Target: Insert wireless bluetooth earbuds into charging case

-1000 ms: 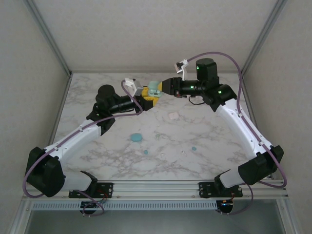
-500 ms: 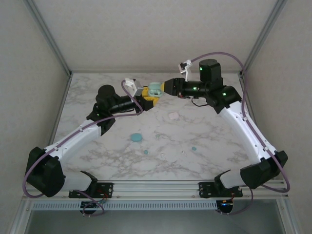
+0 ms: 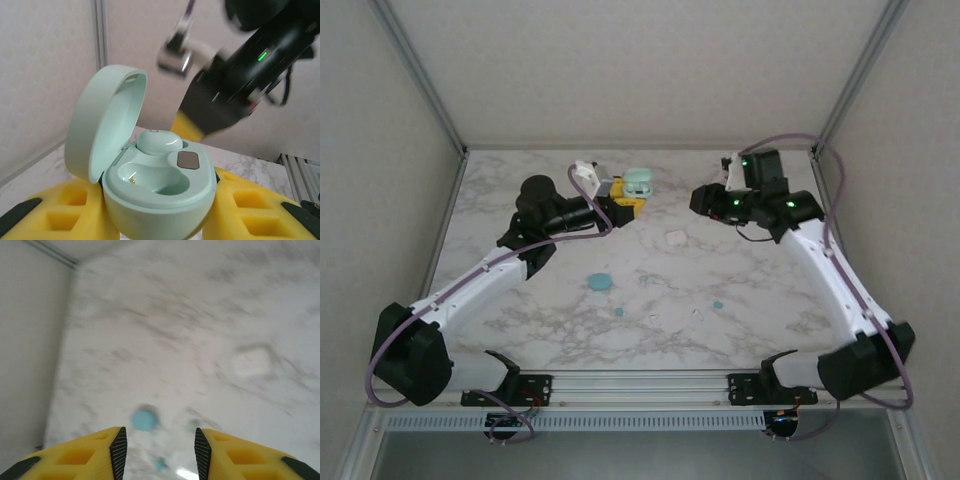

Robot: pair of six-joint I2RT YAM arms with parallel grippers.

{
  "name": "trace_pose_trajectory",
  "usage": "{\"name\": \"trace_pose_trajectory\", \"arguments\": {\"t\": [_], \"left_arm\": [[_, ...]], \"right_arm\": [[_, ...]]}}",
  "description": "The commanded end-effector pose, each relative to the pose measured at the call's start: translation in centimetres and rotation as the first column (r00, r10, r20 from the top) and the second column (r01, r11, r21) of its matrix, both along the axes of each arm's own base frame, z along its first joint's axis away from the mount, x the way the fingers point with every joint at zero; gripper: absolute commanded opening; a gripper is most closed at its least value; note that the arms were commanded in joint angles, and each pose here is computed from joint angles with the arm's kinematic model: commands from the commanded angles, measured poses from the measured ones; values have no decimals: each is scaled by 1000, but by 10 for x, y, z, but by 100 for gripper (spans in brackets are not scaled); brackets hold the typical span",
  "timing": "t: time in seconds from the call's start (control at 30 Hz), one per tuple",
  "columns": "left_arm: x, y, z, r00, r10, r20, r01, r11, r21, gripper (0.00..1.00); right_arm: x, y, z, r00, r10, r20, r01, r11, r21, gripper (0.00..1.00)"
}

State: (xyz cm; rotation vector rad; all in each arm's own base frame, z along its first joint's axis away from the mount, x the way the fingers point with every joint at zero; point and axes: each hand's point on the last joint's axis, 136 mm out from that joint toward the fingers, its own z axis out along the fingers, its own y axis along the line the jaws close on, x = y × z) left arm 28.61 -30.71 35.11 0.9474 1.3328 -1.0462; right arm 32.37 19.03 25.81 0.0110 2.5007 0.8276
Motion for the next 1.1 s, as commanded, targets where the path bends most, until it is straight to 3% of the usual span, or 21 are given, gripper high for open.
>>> {"name": "trace_pose_trajectory", "arguments": {"t": [0.0,0.2,0.4,0.67,1.07], "left_arm": [[-10,5,20,998,9,60,-7,999,-35,31],[-14,11,25,997,30,71,-28,999,-37,31],[-17,18,26,996,49,80,-47,998,-29,31],[-18,23,28,995,59,86,-56,998,-32,31],[-19,28,28,993,71,90,-69,997,-33,31]], "right_arm": [[-7,1,-72,975,-15,-220,-4,996,-84,42],[-17,46,-135,918,39,-394,-77,994,-82,40],[-34,84,-175,879,39,-476,-89,993,-81,42],[-46,106,-209,860,-34,-509,-61,984,-169,45],[-46,118,-220,853,-61,-518,-49,979,-197,47]]}}
